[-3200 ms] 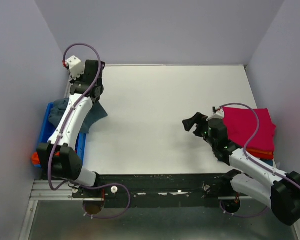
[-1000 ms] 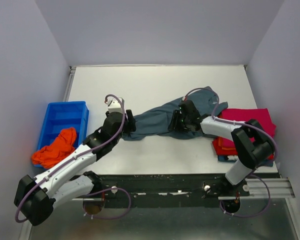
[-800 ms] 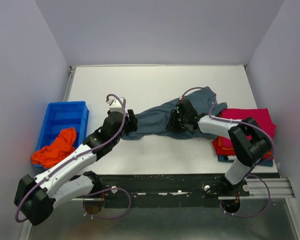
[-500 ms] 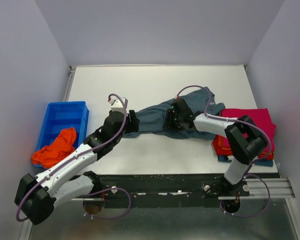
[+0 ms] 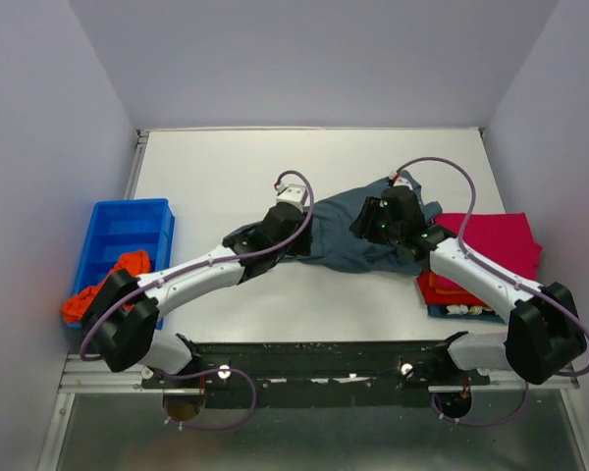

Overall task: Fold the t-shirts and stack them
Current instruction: Move the tshirt to the center of the board, then flatten out the tshirt

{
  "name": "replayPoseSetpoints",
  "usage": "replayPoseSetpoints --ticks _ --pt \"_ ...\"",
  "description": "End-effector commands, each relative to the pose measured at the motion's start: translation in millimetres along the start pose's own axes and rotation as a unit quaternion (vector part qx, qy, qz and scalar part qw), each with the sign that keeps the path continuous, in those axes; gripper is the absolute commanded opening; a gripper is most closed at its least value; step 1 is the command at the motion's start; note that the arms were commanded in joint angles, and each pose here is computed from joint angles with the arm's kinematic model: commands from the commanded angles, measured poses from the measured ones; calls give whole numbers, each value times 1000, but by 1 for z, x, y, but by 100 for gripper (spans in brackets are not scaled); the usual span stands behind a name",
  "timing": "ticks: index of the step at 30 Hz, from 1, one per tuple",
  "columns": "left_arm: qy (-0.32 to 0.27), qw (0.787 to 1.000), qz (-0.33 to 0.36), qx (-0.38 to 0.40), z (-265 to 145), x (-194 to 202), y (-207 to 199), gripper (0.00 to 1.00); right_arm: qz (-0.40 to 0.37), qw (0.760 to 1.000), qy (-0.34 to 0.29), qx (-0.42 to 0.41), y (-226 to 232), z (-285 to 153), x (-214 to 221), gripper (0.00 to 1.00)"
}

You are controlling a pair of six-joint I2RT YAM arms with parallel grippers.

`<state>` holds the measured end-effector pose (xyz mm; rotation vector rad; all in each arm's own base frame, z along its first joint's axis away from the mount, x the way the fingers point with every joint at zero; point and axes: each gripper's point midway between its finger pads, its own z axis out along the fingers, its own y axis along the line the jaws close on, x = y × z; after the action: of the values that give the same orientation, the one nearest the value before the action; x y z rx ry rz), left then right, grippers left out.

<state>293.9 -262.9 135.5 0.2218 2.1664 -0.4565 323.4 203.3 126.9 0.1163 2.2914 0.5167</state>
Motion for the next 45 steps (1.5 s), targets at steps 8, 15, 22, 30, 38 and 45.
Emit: replayPoseSetpoints --ticks 8,15,22,30,38,45 --pt "87 992 81 -52 54 21 -38 49 35 997 -49 48 -56 -19 9 58" --pt "109 987 75 -86 73 36 -38 51 44 996 -61 51 -63 -23 11 58" --pt "142 984 58 -88 85 61 -40 47 49 996 -63 48 -65 -22 11 58" --pt "162 977 55 -125 91 80 -25 34 51 995 -68 46 -67 -25 12 58" --pt "143 974 78 -159 84 58 -15 0 61 993 -76 62 -78 -29 11 58" --pt "108 973 85 -186 44 19 9 0 76 991 -62 94 -94 -28 18 58"
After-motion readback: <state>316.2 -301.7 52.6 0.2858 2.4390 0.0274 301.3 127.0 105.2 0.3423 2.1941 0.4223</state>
